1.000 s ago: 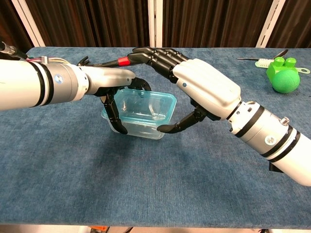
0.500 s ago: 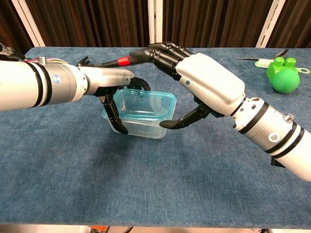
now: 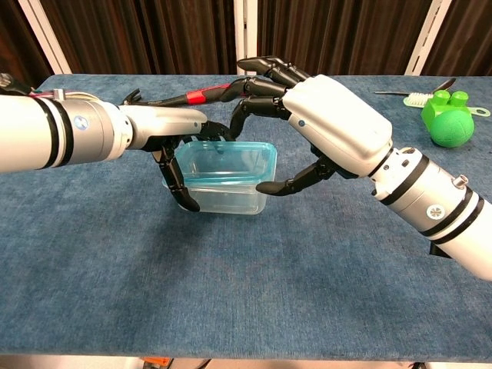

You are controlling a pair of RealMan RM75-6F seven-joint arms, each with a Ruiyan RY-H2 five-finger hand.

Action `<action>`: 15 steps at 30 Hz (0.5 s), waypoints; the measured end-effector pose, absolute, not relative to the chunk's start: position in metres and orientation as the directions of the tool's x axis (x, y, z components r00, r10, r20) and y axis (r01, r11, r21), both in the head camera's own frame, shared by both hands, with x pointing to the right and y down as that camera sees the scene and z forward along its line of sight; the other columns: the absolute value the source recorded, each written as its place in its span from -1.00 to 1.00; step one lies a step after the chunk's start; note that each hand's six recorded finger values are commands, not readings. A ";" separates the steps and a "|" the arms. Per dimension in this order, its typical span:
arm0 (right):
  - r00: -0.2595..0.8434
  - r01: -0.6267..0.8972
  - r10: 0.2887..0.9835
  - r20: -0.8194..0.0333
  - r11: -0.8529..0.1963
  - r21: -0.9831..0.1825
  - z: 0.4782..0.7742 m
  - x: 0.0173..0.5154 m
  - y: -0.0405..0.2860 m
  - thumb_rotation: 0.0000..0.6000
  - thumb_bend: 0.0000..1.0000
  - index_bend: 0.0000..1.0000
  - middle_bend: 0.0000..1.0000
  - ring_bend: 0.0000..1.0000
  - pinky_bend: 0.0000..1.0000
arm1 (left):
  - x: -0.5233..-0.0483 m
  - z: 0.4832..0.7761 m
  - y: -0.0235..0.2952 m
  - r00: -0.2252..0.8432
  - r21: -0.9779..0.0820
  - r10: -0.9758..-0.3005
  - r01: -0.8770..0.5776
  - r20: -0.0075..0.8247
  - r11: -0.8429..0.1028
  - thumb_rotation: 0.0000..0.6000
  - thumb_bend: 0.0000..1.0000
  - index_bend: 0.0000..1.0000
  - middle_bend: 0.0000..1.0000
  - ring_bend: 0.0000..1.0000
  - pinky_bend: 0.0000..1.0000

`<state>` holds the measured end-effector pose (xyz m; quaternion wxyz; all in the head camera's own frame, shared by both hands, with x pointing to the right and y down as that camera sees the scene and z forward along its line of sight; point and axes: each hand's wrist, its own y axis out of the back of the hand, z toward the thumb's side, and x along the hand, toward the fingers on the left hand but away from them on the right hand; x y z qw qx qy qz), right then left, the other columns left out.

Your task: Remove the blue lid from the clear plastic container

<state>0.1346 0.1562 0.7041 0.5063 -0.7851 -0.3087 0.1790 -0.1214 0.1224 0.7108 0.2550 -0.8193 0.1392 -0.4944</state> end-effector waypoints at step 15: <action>0.747 0.308 0.663 0.051 -0.277 -0.910 0.700 0.131 0.154 1.00 0.26 0.08 -0.51 -0.99 -0.90 | -0.124 0.707 0.125 0.495 -0.570 -0.485 0.025 0.721 -0.822 1.00 -1.00 -1.00 -0.79 -0.85 -0.74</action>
